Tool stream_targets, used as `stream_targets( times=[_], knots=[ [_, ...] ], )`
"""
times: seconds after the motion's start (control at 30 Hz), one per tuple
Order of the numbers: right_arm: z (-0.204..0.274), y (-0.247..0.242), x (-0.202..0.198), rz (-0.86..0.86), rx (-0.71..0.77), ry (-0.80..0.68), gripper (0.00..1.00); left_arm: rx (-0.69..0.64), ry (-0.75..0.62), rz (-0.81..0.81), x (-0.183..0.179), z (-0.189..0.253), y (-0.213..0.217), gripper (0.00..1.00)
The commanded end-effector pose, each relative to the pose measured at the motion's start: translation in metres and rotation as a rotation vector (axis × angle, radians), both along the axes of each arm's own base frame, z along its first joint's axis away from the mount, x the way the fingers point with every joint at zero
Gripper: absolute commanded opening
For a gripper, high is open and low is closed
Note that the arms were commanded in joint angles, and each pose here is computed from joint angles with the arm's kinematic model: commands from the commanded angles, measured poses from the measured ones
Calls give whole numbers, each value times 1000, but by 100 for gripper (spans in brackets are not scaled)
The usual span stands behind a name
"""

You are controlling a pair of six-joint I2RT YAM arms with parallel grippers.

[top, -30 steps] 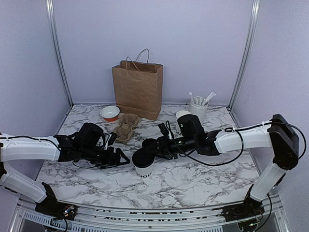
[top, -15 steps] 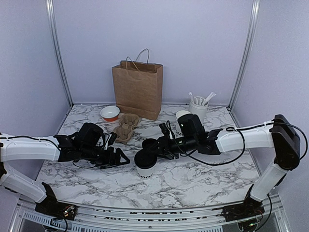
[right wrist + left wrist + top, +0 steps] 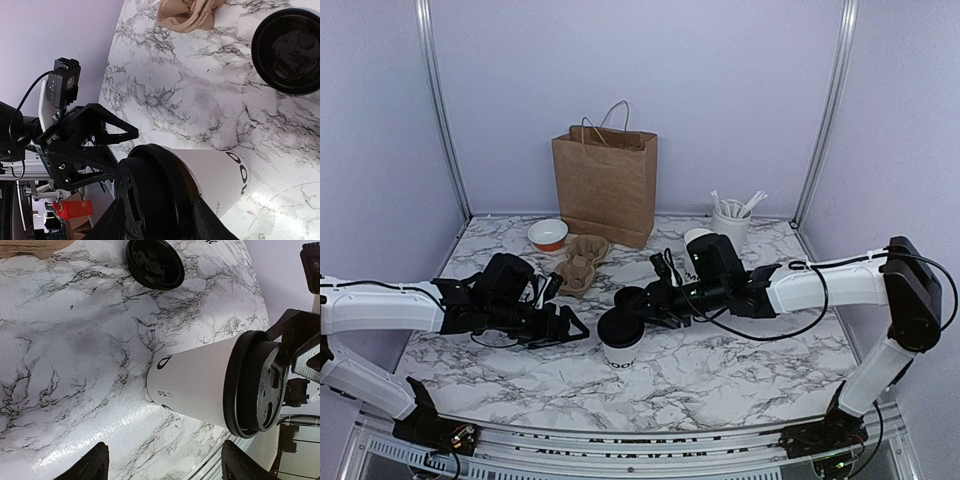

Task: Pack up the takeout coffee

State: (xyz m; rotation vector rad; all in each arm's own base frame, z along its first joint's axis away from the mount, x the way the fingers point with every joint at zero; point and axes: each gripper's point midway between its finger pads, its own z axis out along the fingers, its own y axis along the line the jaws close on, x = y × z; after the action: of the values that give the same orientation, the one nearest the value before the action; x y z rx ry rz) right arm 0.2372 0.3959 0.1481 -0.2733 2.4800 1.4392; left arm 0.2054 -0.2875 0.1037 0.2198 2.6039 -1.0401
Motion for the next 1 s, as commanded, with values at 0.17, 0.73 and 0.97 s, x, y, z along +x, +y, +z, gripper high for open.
stream_targets(
  times=[0.17, 0.73, 0.97],
  knots=[
    [28, 0, 12, -29, 13, -69, 44, -10, -32, -9, 4, 10, -5, 77],
    [28, -10, 15, -57, -40, -105, 44, -37, -65, -15, 6, 25, -8, 78],
    [32, -21, 19, -74, -106, -184, 44, -60, -117, -22, 14, 46, -18, 78]
  ],
)
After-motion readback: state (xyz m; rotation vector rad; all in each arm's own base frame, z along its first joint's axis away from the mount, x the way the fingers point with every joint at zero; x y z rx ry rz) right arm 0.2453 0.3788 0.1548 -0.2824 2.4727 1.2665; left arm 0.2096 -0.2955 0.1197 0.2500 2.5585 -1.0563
